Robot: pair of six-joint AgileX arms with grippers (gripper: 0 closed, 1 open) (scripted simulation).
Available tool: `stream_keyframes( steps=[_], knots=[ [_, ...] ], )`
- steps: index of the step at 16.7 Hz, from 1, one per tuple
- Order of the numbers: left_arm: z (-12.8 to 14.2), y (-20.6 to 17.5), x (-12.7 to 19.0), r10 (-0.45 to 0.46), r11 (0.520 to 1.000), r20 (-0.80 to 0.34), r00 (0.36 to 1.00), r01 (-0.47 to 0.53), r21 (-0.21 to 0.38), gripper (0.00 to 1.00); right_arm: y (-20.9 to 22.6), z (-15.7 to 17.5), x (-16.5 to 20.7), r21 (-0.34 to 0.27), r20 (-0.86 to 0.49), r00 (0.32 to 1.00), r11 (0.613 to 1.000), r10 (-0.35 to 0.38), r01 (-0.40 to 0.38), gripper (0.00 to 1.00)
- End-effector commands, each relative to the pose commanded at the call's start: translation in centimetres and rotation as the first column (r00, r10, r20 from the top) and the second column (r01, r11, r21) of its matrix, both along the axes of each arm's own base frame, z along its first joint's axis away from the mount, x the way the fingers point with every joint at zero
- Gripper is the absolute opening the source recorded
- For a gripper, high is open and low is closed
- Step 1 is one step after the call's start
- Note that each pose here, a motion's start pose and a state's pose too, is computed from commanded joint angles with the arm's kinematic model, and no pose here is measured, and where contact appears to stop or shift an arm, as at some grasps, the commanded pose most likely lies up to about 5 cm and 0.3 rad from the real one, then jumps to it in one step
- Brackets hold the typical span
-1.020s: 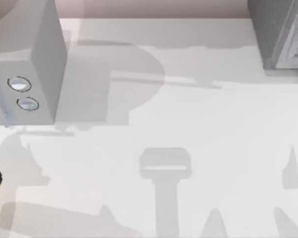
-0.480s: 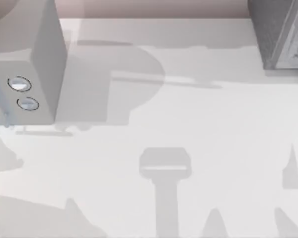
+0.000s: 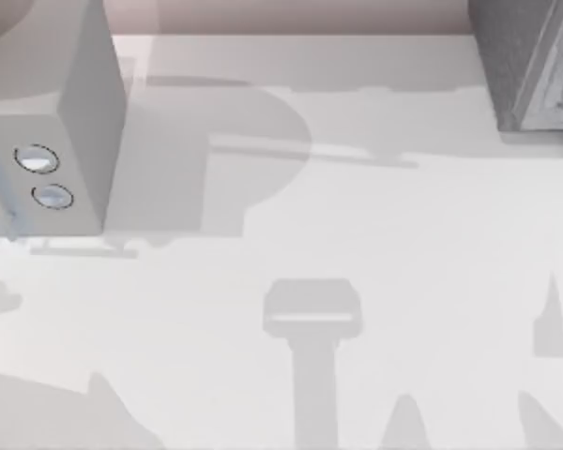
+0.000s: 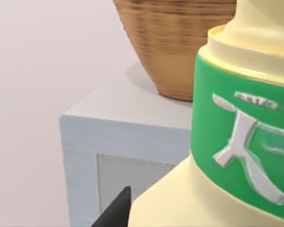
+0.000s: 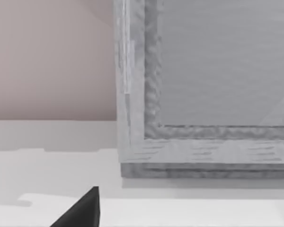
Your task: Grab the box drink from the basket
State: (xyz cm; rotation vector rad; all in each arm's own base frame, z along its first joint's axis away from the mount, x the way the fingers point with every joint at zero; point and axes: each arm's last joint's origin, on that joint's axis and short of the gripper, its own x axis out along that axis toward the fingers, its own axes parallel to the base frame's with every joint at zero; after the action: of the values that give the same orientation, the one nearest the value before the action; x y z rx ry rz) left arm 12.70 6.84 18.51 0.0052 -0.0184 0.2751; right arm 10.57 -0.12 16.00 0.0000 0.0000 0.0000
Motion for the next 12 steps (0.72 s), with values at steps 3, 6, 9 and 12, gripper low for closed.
stream_keyframes(
  steps=[3,6,9,12],
  knots=[
    [-0.2,-0.1,0.0,-0.001,1.000,-0.005,1.000,0.001,-0.001,0.00,0.0,0.0,0.0,0.000,0.000,1.000,1.000,0.000,0.000,1.00],
    [-0.4,0.1,0.4,-0.001,1.000,-0.004,1.000,0.001,-0.001,0.00,0.0,0.0,0.0,0.000,0.000,1.000,1.000,0.000,0.000,1.00],
    [-1.0,0.5,1.3,0.000,1.000,-0.003,1.000,0.000,-0.002,0.00,0.0,0.0,0.0,0.000,0.000,1.000,1.000,0.000,0.000,1.00],
    [-1.8,0.9,2.2,0.000,1.000,-0.002,1.000,0.000,-0.002,0.00,0.0,0.0,0.0,0.000,0.000,1.000,1.000,0.000,0.000,1.00]
  ],
)
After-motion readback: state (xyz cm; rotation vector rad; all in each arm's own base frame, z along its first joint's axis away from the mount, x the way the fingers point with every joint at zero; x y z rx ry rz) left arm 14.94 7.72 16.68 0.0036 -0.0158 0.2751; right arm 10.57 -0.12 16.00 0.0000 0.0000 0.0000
